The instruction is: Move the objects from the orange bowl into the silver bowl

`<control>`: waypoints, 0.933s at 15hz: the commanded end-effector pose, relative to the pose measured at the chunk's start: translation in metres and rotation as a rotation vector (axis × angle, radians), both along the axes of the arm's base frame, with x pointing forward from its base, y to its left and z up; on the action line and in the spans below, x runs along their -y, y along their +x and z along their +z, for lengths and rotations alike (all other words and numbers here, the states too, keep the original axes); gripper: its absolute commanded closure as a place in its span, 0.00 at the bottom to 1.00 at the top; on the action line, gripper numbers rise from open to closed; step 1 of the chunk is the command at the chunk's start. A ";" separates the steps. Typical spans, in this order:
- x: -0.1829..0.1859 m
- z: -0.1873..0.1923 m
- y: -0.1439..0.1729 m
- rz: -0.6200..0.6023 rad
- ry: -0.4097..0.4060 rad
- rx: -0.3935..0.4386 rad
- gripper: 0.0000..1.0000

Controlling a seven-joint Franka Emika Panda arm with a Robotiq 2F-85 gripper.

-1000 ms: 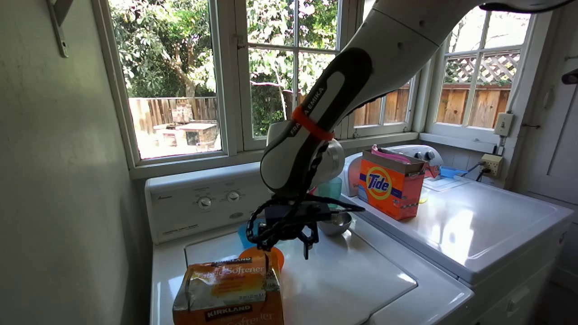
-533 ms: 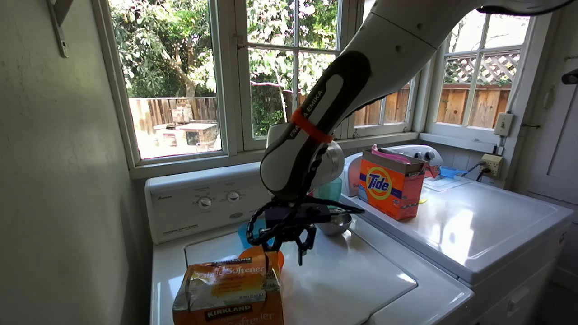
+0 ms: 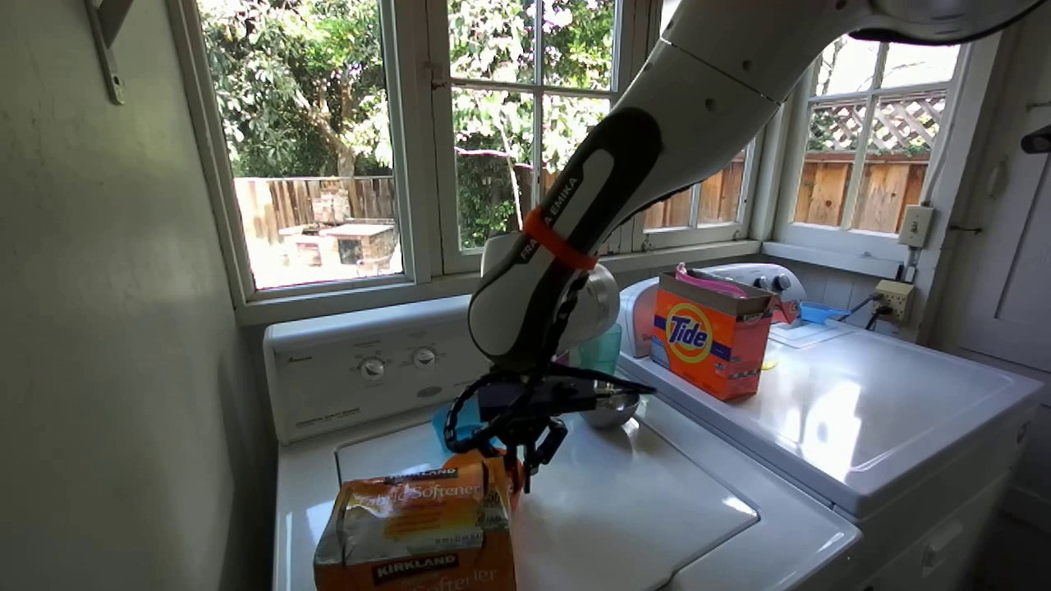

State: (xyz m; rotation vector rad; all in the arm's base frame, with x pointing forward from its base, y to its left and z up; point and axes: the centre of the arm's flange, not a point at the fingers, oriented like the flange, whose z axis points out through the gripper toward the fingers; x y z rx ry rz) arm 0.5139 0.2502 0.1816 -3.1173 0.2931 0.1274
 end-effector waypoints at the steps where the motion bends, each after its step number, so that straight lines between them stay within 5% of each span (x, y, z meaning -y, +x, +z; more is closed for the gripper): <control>1: -0.007 -0.007 0.006 0.009 0.003 0.011 1.00; 7: 0.006 0.014 0.006 -0.012 -0.017 0.034 0.98; 14: 0.072 0.052 0.029 -0.190 0.028 0.090 0.98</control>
